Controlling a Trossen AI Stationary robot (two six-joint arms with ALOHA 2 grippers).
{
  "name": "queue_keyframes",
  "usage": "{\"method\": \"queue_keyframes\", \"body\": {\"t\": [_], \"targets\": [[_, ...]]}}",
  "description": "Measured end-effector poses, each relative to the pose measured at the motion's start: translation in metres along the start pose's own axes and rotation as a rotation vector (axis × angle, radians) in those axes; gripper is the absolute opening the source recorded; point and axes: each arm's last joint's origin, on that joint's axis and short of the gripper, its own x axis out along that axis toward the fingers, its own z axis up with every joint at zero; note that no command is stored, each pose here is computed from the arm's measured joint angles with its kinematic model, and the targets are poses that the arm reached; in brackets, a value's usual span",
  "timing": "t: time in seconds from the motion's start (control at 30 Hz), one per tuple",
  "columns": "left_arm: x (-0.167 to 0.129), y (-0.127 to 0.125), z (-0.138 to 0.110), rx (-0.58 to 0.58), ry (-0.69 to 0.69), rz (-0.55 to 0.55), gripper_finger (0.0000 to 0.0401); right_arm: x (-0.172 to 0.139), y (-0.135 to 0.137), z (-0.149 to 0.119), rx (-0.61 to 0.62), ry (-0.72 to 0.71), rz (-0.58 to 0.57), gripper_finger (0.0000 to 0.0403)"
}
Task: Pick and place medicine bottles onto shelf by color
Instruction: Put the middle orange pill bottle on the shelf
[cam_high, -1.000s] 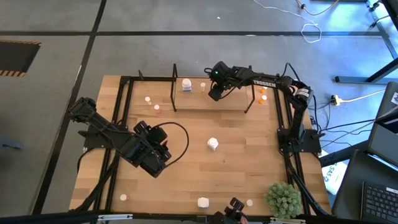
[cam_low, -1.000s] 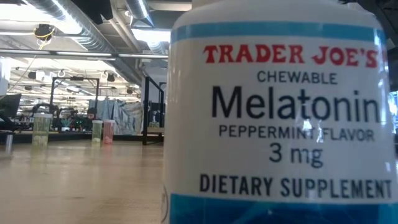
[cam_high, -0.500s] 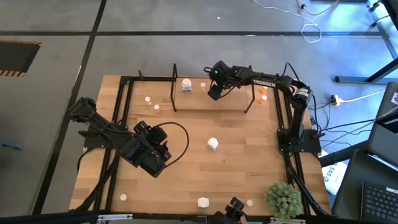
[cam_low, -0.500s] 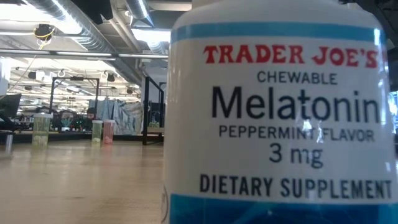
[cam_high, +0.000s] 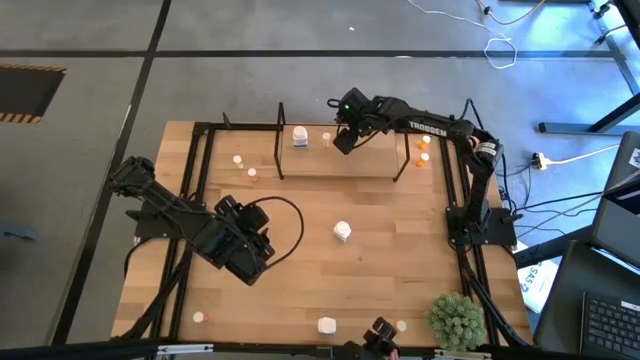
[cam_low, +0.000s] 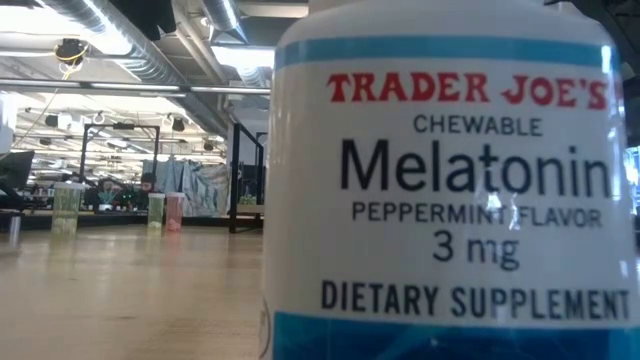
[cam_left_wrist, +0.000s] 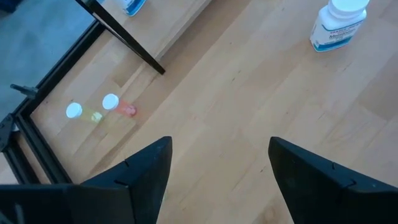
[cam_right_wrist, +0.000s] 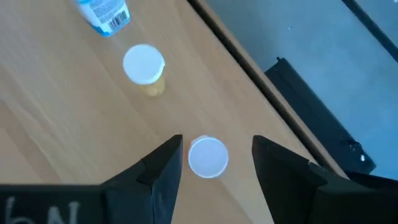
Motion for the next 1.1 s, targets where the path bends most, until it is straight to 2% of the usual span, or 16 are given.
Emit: {"method": "queue_keyframes", "body": {"t": [0.17,0.33,0.53,0.7,1.0,1.1], "targets": [[0.000,0.000,0.000,-0.002,0.000,0.000,0.0263,-0.033,0.005,0.003,-0.053,-0.001,-0.087,0.0195],[0.000,0.000,0.000,-0.002,-0.006,0.002,0.0263,-0.085,0.018,-0.009,-0.111,-0.031,-0.153,0.0195],[0.000,0.001,0.002,-0.002,-0.051,0.017,0.0263,-0.143,0.037,-0.034,-0.193,-0.045,-0.138,0.0195],[0.000,0.001,0.002,-0.001,-0.064,0.022,0.0263,-0.179,0.048,-0.059,-0.199,-0.025,-0.137,0.0195],[0.000,0.001,0.002,0.021,-0.068,0.024,0.0263,-0.226,0.050,-0.105,-0.130,0.011,-0.298,0.0195],[0.000,0.001,0.002,0.021,-0.068,0.024,0.0263,-0.236,0.058,-0.115,-0.133,-0.010,-0.240,0.0195]]}}
